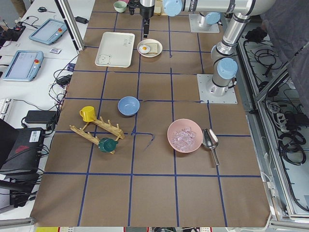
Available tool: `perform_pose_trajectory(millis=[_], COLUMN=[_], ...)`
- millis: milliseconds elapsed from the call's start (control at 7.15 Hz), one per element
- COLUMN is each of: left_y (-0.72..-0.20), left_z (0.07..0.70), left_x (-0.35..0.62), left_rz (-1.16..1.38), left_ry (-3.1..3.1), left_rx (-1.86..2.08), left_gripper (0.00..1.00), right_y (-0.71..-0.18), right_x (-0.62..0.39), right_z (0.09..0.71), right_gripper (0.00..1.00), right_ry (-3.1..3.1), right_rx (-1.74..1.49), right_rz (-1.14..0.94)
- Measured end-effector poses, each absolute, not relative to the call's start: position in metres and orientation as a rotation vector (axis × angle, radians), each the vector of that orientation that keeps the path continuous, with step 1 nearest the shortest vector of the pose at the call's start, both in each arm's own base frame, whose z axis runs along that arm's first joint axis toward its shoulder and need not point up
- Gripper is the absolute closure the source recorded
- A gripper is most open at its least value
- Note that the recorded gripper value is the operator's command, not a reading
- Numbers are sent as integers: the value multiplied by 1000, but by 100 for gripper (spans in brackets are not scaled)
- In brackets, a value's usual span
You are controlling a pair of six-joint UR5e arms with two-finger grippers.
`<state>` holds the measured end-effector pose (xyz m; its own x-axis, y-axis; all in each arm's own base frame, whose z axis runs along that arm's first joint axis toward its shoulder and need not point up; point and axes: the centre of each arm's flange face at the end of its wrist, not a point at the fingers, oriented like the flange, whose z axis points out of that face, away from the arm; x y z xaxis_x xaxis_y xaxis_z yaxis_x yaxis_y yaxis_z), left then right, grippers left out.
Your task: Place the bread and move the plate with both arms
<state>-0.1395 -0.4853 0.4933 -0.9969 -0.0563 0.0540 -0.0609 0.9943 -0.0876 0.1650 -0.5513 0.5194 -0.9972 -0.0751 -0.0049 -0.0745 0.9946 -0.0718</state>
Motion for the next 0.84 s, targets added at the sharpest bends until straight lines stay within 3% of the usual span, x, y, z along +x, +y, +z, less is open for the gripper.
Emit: perform_pose_trajectory(millis=[839], left_y=[-485], left_z=[493], left_x=[-140], left_rz=[138], left_ry=[-3086], left_rx=[91], left_gripper=[0], right_y=[-554], right_x=[151], right_z=[518], right_gripper=[0], right_ry=[3133], right_rx=[-79], right_rz=[-94])
